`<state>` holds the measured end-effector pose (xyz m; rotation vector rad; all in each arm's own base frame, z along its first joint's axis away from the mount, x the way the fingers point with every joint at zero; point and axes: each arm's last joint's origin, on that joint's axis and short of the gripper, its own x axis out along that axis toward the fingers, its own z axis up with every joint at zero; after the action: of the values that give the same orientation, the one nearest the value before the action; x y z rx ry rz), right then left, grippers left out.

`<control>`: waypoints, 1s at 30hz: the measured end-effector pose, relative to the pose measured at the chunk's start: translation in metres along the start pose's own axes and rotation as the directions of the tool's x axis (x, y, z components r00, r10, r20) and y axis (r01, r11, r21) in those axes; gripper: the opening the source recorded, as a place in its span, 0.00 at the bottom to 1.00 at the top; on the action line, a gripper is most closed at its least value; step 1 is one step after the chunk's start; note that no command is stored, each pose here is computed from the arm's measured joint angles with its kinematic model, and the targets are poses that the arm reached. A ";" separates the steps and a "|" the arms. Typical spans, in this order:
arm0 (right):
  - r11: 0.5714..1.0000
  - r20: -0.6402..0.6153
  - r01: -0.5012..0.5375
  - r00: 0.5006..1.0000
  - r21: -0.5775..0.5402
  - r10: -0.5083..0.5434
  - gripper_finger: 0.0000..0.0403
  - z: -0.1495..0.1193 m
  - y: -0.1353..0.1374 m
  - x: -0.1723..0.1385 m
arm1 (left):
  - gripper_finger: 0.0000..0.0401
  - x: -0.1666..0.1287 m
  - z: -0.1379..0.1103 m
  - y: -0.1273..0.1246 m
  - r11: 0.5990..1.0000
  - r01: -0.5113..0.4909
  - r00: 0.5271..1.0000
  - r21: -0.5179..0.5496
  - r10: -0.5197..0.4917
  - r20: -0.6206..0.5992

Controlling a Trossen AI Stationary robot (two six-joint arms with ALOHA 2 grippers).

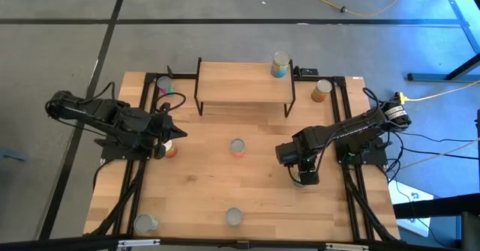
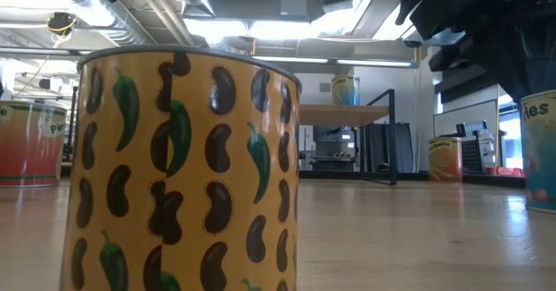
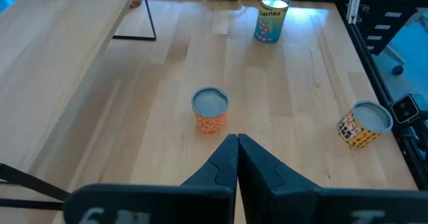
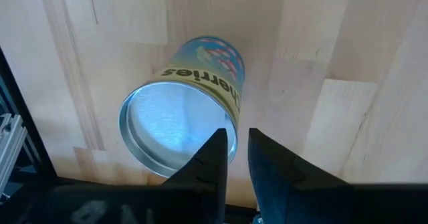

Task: Pick and place cans onto a shelf
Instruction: Put the canned cherry on the shelf

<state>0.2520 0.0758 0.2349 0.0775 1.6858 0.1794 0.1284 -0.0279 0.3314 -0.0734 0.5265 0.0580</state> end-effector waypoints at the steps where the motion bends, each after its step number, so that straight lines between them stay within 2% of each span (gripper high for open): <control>1: 1.000 0.002 0.000 1.000 0.000 0.000 0.15 0.000 0.000 0.000 | 0.00 0.000 0.000 0.000 1.000 0.000 1.000 0.000 0.000 0.000; 7: 1.000 0.020 -0.007 1.000 0.001 0.007 0.15 0.002 -0.001 0.006 | 0.00 0.000 0.000 0.000 1.000 0.000 1.000 0.000 0.000 0.000; 16: 0.998 -0.027 -0.059 0.998 0.031 0.060 0.15 -0.006 -0.004 0.026 | 0.00 0.000 0.000 0.000 1.000 0.000 1.000 0.000 0.000 0.000; 18: 0.998 -0.022 -0.057 0.998 0.028 0.057 0.13 -0.005 -0.004 0.026 | 0.00 0.000 0.000 0.000 1.000 0.000 1.000 0.000 0.000 0.000; 22: 0.998 -0.016 -0.059 0.998 0.021 0.059 0.03 -0.005 -0.004 0.026 | 0.00 0.000 0.000 0.000 1.000 0.001 1.000 0.001 -0.001 0.000; 30: 0.999 -0.004 -0.026 1.000 0.028 0.026 0.01 -0.001 -0.003 0.021 | 0.00 0.000 0.000 0.000 1.000 0.001 1.000 0.001 -0.001 0.000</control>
<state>0.2483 0.0758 0.2140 0.1197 1.6921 0.1754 0.1284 -0.0280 0.3315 -0.0727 0.5265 0.0571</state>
